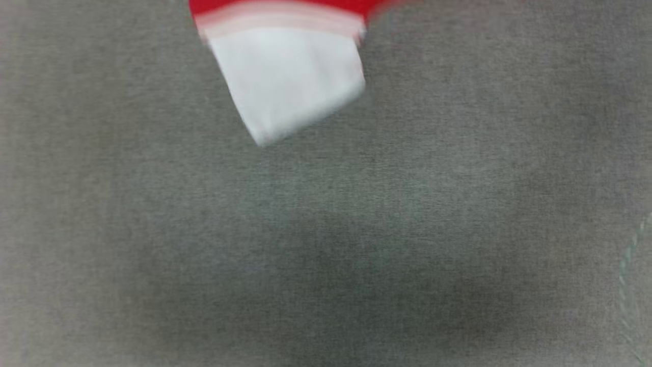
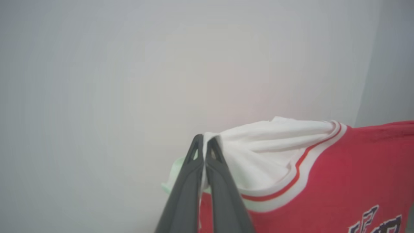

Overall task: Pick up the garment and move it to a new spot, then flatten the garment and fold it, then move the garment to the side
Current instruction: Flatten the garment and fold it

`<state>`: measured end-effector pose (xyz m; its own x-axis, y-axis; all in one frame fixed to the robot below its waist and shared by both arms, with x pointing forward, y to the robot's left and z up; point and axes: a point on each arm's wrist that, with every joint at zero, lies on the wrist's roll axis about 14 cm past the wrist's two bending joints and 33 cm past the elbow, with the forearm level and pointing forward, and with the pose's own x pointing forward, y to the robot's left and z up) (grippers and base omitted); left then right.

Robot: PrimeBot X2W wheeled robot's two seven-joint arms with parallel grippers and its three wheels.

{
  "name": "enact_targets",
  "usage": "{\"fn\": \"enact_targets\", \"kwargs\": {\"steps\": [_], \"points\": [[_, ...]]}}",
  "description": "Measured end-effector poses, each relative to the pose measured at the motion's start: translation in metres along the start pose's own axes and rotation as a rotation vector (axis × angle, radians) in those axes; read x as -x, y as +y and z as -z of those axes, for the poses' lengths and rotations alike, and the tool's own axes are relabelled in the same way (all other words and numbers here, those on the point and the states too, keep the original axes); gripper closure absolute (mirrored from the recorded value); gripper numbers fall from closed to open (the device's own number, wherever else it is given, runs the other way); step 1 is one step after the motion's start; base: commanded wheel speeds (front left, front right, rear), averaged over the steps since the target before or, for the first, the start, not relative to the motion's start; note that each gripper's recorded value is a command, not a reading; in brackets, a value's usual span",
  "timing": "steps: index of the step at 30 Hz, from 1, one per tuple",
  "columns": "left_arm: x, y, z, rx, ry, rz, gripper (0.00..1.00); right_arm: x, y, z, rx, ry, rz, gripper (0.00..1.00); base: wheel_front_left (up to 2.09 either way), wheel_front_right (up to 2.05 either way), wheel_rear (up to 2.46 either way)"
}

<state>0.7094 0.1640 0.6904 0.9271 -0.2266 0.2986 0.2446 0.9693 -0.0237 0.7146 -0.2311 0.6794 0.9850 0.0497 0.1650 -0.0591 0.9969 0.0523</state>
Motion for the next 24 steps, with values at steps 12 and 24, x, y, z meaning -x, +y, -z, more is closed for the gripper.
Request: {"fn": "enact_targets", "kwargs": {"steps": [12, 24], "points": [[-0.022, -0.007, -0.051, 0.132, -0.141, -0.026, 1.00, 0.002, -0.004, -0.019, 0.014, -0.064, 0.029, 1.00, 0.00, 0.00, 0.00], [0.090, -0.027, 0.130, 0.499, 0.289, -0.027, 1.00, 0.067, 0.019, 0.134, 0.063, 0.403, -0.111, 1.00, 0.00, 0.00, 0.00]]}}
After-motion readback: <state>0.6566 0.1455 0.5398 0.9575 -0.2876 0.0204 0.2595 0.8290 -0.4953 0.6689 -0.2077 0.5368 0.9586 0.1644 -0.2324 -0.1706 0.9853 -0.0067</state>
